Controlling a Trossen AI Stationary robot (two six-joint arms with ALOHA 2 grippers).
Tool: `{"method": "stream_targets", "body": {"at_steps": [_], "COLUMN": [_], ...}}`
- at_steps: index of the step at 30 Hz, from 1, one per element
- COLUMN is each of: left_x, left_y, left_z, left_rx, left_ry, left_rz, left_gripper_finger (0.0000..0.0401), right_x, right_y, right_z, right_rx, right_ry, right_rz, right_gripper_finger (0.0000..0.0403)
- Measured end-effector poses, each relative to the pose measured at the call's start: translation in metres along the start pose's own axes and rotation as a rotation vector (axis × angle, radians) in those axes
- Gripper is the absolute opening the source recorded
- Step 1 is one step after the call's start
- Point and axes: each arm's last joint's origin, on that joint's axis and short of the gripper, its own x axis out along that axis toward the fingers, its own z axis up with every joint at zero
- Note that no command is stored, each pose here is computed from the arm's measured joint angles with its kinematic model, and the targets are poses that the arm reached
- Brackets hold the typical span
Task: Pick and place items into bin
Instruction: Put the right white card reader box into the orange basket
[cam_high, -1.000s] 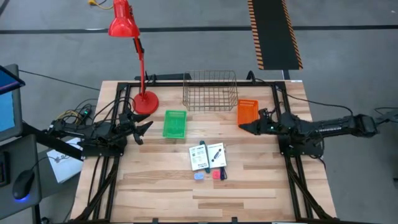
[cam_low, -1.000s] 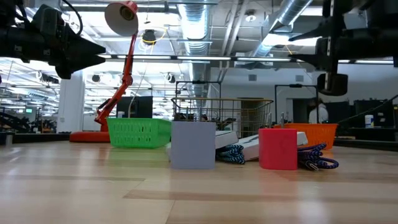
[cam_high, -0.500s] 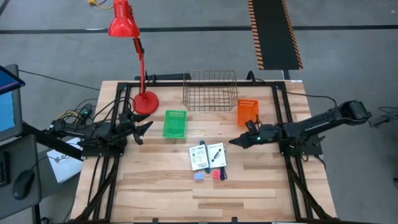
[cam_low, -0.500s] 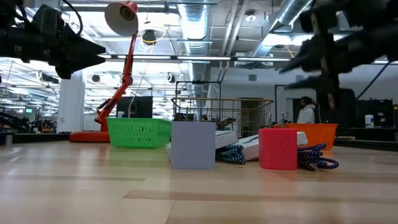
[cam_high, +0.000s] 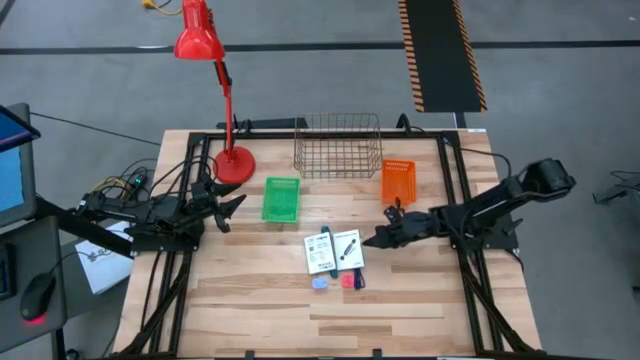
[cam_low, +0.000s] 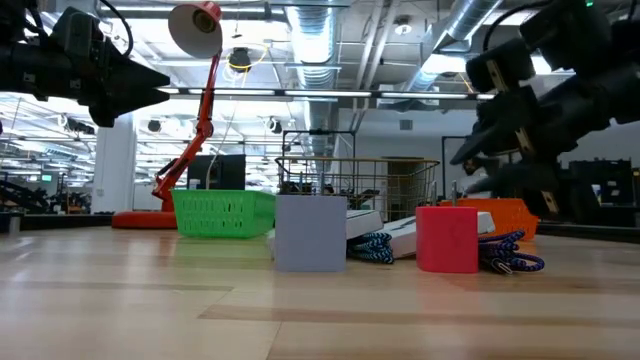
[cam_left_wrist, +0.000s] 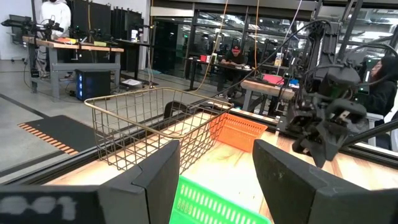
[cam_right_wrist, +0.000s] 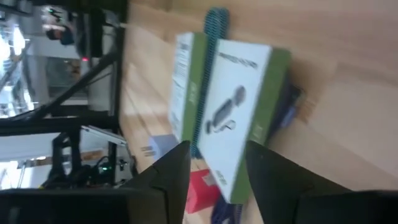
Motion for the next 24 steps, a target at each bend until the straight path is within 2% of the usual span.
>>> {"method": "stream_targets", "body": {"at_steps": [12, 24], "left_x": [0.000, 0.000], "left_y": [0.000, 0.000], "left_z": [0.000, 0.000], "left_rx": [0.000, 0.000], "left_ry": [0.000, 0.000], "left_rz": [0.000, 0.000], "left_gripper_finger": [0.0192, 0.0192], "right_x": [0.021, 0.037], "right_y": [0.000, -0.002], "right_z": [-0.005, -0.007], "right_rx": [0.006, 0.005], "right_ry": [0.032, 0.058], "right_rz": [-0.067, -0.117], "right_gripper_finger": [0.0227, 0.0235]}}
